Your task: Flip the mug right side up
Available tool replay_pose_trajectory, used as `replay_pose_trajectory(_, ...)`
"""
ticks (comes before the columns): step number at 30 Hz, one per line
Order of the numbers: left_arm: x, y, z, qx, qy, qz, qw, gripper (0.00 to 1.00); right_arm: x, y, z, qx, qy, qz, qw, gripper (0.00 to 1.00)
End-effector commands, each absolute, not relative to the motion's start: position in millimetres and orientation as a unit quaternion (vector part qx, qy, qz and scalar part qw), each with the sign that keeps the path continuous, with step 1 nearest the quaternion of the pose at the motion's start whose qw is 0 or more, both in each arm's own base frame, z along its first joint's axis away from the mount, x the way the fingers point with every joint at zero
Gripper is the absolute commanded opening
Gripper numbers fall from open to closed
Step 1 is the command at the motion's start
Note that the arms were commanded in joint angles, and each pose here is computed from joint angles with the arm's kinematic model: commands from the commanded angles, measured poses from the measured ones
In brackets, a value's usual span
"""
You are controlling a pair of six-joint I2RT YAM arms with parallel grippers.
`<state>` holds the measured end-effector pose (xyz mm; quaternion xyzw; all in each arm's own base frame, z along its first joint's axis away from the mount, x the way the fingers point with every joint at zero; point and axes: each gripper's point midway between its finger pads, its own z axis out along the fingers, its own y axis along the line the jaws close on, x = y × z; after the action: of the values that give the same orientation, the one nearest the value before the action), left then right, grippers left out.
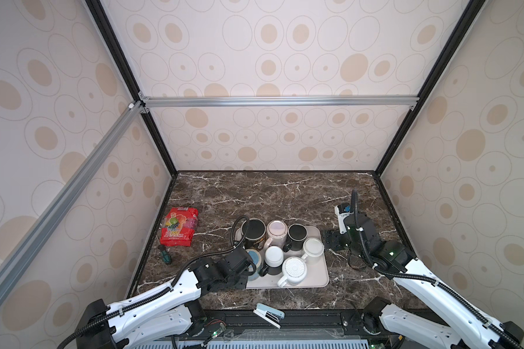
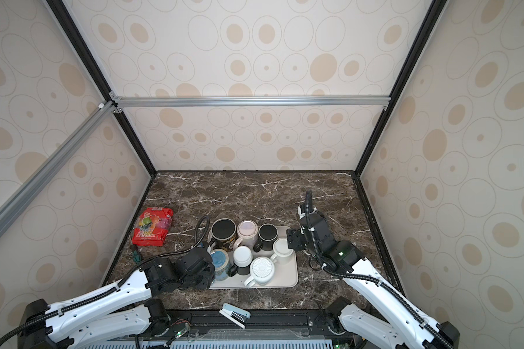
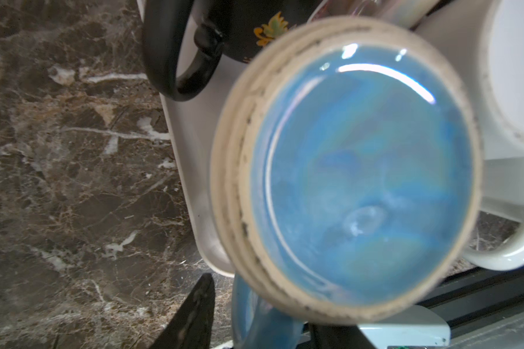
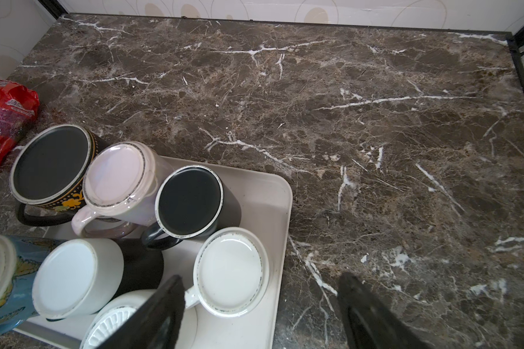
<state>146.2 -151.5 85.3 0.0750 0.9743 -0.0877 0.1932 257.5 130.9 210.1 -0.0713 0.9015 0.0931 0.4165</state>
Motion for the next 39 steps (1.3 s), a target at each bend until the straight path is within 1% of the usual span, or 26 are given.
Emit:
replay_pose_trajectory(1, 154, -152, 99, 0.069, 0.971, -0.077, 0.214, 0.45, 257, 130, 205, -0.065, 0.902, 0.092, 0.417, 0.82)
replay_pose_trajectory(4, 155, -151, 97, 0.068, 0.972, -0.071, 0.213, 0.43, 256, 129, 203, -0.064, 0.902, 0.091, 0.418, 0.82)
replay_pose_trajectory(15, 152, -157, 91, 0.061, 0.972, -0.062, 0.218, 0.4, 254, 125, 198, -0.057, 0.899, 0.092, 0.425, 0.8)
replay_pose_trajectory(20, 155, -157, 93, 0.054, 0.97, -0.063, 0.23, 0.34, 253, 123, 198, -0.055, 0.897, 0.09, 0.43, 0.8)
replay_pose_trajectory(34, 155, -154, 73, 0.032, 0.97, -0.062, 0.234, 0.28, 247, 117, 202, -0.043, 0.891, 0.096, 0.441, 0.78)
replay_pose_trajectory(39, 157, -152, 71, 0.025, 0.969, -0.056, 0.24, 0.23, 246, 118, 202, -0.044, 0.892, 0.099, 0.439, 0.76)
